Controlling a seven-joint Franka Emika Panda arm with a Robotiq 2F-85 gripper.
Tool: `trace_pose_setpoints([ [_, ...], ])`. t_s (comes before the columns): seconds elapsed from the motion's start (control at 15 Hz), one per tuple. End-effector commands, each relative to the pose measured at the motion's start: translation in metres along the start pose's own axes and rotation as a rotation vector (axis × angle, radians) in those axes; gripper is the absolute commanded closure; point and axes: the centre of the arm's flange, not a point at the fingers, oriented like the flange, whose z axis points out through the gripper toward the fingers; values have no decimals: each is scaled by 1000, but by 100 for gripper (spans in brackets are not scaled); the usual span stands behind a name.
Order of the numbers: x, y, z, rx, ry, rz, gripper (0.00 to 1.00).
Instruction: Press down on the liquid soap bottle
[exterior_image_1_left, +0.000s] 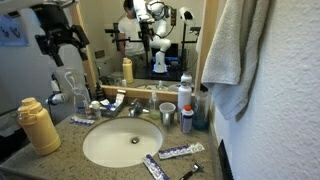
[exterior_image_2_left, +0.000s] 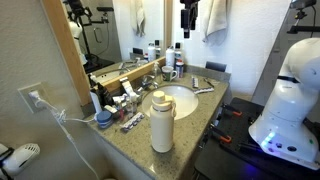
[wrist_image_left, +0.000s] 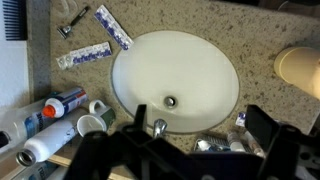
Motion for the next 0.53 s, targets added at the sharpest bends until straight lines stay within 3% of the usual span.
trace_pose_setpoints([
  [0.0,46,43,14,38,74,-42,0],
  [0.47,108,98,45,75,150,-90,0],
])
